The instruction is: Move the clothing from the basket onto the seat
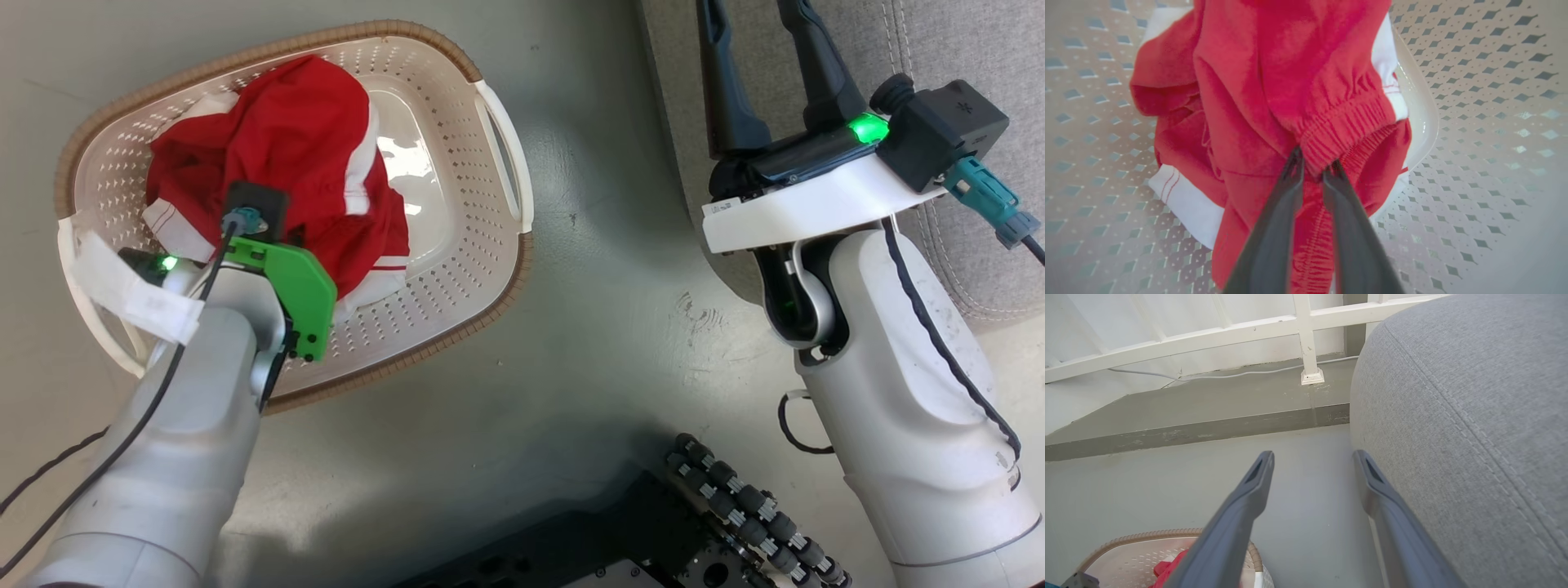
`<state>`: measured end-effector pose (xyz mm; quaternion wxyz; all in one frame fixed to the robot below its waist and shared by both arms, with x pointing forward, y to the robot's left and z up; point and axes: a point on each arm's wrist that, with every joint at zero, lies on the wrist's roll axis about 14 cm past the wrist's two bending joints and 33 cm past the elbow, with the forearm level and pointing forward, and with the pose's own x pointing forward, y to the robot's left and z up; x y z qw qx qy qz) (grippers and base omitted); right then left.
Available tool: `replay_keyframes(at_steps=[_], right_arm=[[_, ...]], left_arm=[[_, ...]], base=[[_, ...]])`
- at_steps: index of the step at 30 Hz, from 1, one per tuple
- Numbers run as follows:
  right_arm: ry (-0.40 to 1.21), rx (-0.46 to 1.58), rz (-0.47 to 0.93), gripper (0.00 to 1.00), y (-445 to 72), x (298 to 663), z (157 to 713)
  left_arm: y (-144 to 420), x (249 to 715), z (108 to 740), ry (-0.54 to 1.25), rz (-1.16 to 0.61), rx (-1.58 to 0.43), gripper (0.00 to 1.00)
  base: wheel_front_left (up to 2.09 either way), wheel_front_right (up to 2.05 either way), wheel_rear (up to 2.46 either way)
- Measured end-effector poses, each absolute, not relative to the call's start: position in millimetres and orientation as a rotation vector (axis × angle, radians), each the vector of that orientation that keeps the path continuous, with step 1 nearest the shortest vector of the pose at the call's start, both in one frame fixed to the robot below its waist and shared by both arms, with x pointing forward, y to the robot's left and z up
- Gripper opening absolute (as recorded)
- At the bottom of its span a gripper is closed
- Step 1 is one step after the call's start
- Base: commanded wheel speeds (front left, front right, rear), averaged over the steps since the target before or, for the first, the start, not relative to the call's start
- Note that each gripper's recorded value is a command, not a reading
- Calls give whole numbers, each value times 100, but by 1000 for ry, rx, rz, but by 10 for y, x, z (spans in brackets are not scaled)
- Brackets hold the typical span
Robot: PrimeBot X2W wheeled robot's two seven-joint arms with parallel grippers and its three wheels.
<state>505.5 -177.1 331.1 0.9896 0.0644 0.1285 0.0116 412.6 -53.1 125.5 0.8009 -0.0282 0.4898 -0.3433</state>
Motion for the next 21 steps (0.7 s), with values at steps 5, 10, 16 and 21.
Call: replay_keyframes(at_steps=[5,10,16,21], right_arm=[[255,140,24,100,-1759,5059,3325],[247,143,26,100,-1747,5067,3365],[241,138,35,100,-1714,5074,3406],[230,119,47,100,-1683,5087,3464]], left_arm=[[-551,4149,1270,1045,-735,-61,0],[-512,4144,1289,1039,-730,-47,0],[-553,4153,1416,997,-746,-37,0],[-548,4240,1578,941,-738,-47,0]], base=[[0,0,0],[0,0,0],[0,0,0],[0,0,0]])
